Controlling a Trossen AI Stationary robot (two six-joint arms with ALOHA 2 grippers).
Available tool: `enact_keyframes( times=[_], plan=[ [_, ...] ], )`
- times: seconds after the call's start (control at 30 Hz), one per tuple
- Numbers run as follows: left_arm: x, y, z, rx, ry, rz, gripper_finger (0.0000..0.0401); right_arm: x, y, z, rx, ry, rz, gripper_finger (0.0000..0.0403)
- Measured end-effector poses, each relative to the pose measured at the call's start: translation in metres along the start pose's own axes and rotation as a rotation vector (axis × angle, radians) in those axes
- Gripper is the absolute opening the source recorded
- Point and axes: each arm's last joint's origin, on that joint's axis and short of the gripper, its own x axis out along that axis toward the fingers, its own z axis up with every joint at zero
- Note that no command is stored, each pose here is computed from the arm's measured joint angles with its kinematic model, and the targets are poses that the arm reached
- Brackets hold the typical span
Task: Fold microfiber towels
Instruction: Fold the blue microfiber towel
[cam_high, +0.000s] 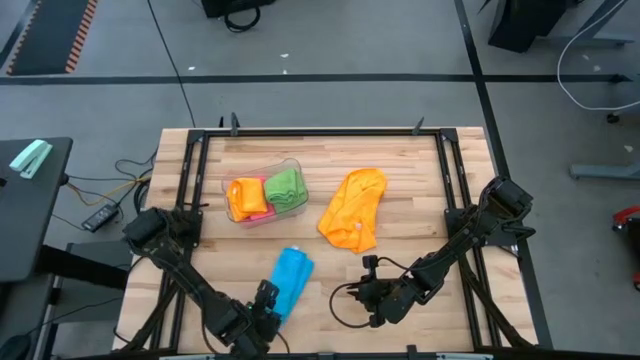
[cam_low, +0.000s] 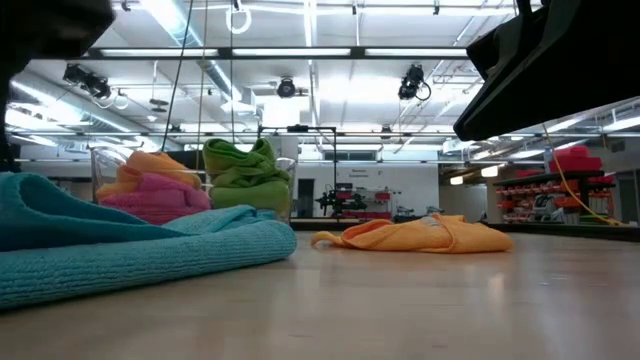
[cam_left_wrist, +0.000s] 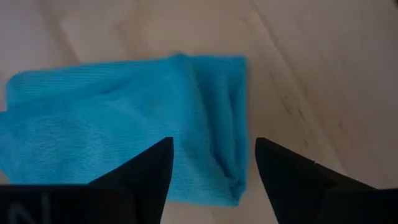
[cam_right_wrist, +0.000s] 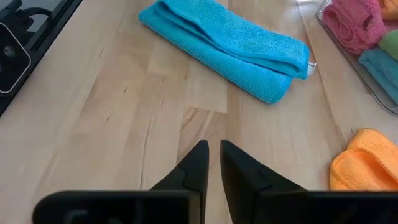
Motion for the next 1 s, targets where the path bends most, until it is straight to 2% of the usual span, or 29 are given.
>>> enact_keyframes(
  times=[0.27, 0.53, 0.63, 0.8, 1.0],
  plan=[
    [0.019, -0.011, -0.003, 0.052, 0.042, 0.028, 0.0221, 0.000, 0.000, 0.000, 0.002, -0.002, 0.001, 0.0049],
    [0.032, -0.013, -0.002, 0.071, 0.056, 0.060, 0.0168, 0.000, 0.000, 0.000, 0.003, -0.003, 0.001, 0.0049],
    [0.035, -0.014, -0.001, 0.025, 0.040, 0.072, 0.0123, 0.000, 0.000, 0.000, 0.003, -0.003, 0.001, 0.0049],
    [0.038, -0.008, 0.006, -0.063, -0.021, 0.086, 0.0020, 0.001, -0.001, 0.002, 0.013, -0.013, 0.000, 0.0049],
    [0.042, 0.009, 0.030, -0.173, -0.144, 0.056, 0.0024, 0.019, -0.002, 0.006, 0.032, -0.086, 0.007, 0.0049]
  ],
)
